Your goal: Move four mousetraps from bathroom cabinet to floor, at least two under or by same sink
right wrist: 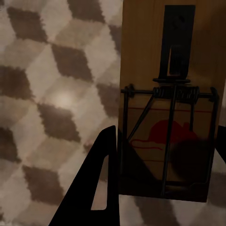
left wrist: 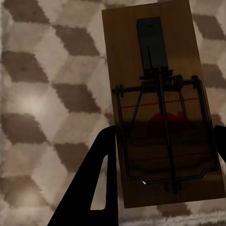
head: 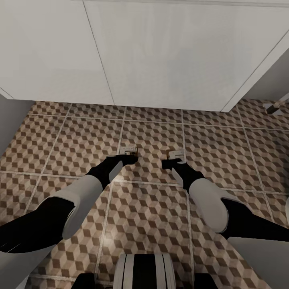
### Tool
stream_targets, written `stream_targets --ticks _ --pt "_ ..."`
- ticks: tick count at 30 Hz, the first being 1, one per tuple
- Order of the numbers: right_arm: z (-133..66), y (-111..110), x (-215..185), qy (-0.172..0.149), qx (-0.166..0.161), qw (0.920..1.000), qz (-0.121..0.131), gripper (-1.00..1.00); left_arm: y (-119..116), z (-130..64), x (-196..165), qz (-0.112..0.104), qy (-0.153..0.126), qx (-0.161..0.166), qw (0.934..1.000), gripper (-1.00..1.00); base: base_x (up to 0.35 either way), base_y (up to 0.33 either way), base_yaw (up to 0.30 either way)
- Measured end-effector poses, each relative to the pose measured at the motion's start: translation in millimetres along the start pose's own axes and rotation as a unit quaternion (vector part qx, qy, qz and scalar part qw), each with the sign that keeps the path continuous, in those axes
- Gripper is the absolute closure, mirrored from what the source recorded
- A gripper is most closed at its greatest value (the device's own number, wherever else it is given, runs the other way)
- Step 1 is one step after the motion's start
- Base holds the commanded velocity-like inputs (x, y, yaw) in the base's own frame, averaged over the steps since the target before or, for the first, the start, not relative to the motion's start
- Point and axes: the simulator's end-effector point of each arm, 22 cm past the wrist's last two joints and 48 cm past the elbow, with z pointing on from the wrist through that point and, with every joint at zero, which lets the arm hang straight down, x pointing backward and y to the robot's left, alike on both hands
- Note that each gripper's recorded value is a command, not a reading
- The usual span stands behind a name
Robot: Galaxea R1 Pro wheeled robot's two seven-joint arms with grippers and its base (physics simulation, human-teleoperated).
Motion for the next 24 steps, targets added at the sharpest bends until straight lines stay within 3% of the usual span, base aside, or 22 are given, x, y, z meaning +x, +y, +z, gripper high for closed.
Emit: stream_targets --ticks 8,14,24 --pt "0.3 2 -1 -0.009 -0.002 1.0 0.0 1.0 1 0.5 -5 -0.001 -0.016 -0.001 0.9999 1.0 0.0 0.0 0.0" --pt "0.7 5 1 -0.014 -0.006 0.9999 0.0 1.0 4 2.2 3 -0.001 -0.012 -0.004 0.9999 1.0 0.043 0.0 0.0" --pt "0.7 8 4 -0.016 -0.008 0.9998 0.0 1.0 4 2.4 5 0.0 -0.011 -0.005 0.9999 1.0 0.24 0.0 0.0"
